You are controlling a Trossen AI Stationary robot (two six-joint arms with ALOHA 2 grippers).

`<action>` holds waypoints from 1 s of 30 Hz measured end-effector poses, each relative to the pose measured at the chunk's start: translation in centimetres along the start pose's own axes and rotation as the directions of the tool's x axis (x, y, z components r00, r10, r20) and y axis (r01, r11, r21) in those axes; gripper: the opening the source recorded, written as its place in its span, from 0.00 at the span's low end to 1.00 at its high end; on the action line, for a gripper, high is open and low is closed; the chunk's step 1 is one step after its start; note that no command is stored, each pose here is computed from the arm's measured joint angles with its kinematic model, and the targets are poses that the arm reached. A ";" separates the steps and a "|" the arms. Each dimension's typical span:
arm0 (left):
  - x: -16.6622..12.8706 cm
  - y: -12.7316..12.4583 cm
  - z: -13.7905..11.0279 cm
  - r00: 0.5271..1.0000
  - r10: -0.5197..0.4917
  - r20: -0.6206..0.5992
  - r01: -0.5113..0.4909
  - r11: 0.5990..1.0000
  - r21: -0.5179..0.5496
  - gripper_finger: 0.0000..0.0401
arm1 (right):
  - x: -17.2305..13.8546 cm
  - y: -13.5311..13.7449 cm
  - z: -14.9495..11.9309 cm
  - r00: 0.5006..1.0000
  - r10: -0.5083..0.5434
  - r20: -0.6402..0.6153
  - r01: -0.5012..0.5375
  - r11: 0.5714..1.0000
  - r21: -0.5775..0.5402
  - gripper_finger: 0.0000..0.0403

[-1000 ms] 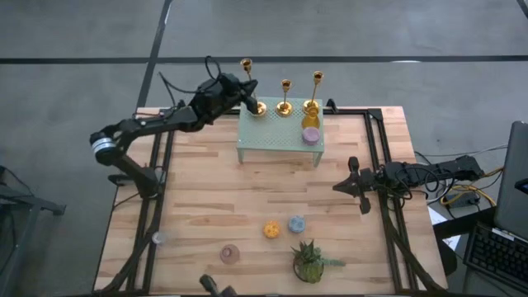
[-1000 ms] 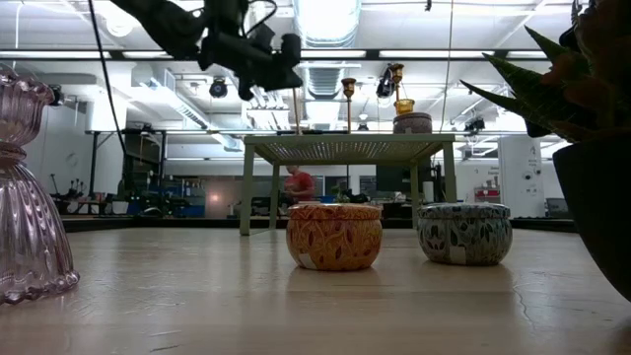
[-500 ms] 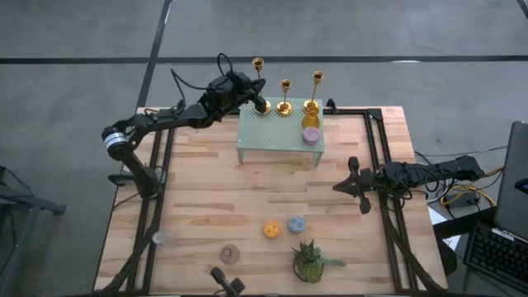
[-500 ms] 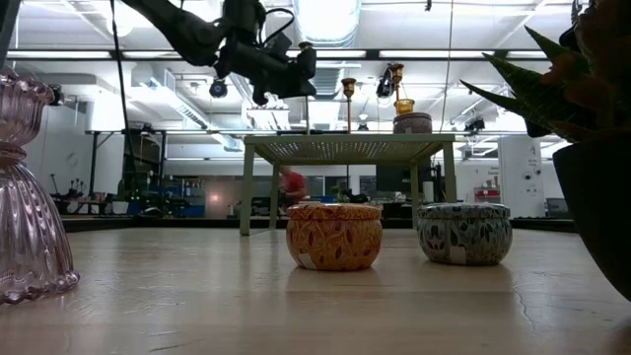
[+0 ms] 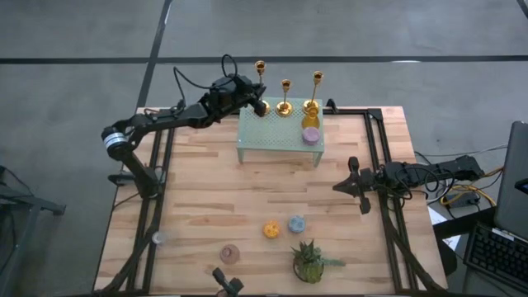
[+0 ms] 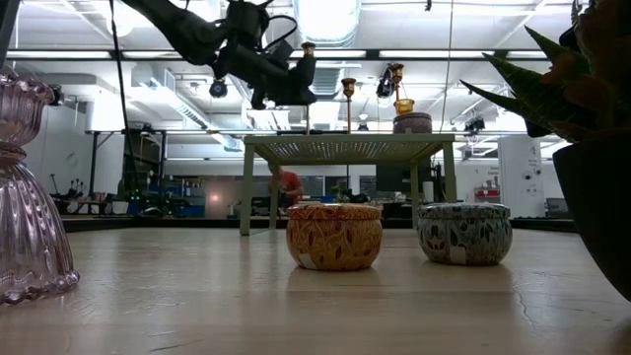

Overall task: Pick & Place candle stick holders
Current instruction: Put the gold candle holder on the shelf, then put the purple candle holder on the shelf

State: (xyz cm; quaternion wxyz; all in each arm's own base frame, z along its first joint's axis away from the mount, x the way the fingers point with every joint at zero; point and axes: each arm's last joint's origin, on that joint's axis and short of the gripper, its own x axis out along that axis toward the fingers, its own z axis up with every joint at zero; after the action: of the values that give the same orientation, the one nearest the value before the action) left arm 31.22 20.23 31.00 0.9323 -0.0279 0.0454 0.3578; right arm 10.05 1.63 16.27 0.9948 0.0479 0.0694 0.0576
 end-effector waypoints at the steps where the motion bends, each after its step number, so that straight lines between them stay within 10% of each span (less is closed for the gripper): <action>1: 0.0 0.0 -0.2 1.000 0.001 -0.016 -0.001 1.000 0.003 0.22 | 0.0 0.0 0.0 1.000 0.000 0.000 0.000 1.000 0.000 0.04; 17: -5.2 0.4 0.8 0.951 -0.027 -0.308 0.034 0.999 0.019 0.60 | 0.0 0.0 0.0 1.000 0.000 0.000 0.000 1.000 0.000 0.04; 30: -16.9 -6.3 2.7 0.824 -0.302 -0.480 0.367 0.929 0.045 0.64 | 0.0 0.0 0.0 1.000 0.000 0.001 0.000 1.000 0.000 0.04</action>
State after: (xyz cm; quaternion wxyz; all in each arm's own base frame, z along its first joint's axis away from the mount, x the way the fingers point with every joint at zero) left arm 23.13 4.55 35.55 0.9418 -0.0569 0.2860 0.1674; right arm 10.04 1.63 16.28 0.9948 0.0480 0.0689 0.0575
